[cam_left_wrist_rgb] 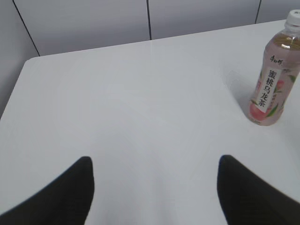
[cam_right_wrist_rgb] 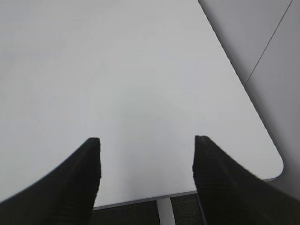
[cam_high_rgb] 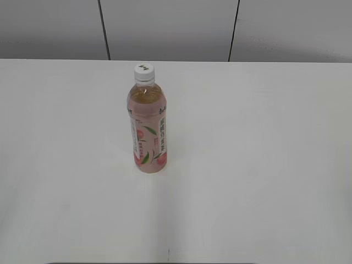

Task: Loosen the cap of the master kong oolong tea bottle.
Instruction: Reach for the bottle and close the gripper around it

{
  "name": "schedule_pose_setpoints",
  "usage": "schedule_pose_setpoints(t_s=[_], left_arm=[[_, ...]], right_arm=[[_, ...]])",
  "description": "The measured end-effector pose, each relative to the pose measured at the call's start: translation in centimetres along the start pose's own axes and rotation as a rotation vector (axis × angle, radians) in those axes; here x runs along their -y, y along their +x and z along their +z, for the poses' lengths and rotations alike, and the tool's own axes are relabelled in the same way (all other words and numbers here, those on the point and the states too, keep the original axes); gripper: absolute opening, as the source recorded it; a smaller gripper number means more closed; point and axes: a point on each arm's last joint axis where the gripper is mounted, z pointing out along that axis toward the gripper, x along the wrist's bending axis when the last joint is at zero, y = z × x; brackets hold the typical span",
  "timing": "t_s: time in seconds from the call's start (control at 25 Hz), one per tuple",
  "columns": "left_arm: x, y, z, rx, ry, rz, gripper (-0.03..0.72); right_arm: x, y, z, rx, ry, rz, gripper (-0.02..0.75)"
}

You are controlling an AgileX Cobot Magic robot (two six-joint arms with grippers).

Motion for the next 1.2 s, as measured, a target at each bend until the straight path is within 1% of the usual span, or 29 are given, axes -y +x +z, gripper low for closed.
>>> schedule_pose_setpoints(t_s=[0.48,0.6,0.72,0.84,0.96,1.12,1.2], left_arm=[[0.0,-0.1,0.1,0.006,0.003,-0.004,0.492],[-0.4,-0.4,0.8,0.041,0.047,-0.019,0.487],[-1.0,-0.8,1.5,0.093,0.082,0.021,0.486],[-2.5,-1.1,2.2,0.125,0.041,0.04,0.486],[-3.9,-1.5,3.5,0.168,0.025,0.053,0.486],[-5.5,-1.7,5.5,0.186,-0.028,0.044,0.486],[-6.4,-1.9,6.6,0.202,-0.058,0.033,0.483]], right_arm=[[0.0,0.0,0.0,-0.001,0.0,0.008,0.47],[0.0,0.1,0.0,-0.018,-0.002,0.008,0.47],[-0.2,0.1,0.0,-0.049,-0.001,-0.005,0.47],[-1.2,0.1,0.3,-0.077,0.037,-0.023,0.47],[-2.6,0.4,0.9,-0.126,0.084,-0.025,0.47],[-5.0,0.5,1.8,-0.157,0.101,-0.015,0.47],[-6.3,0.6,2.9,-0.174,0.12,-0.009,0.47]])
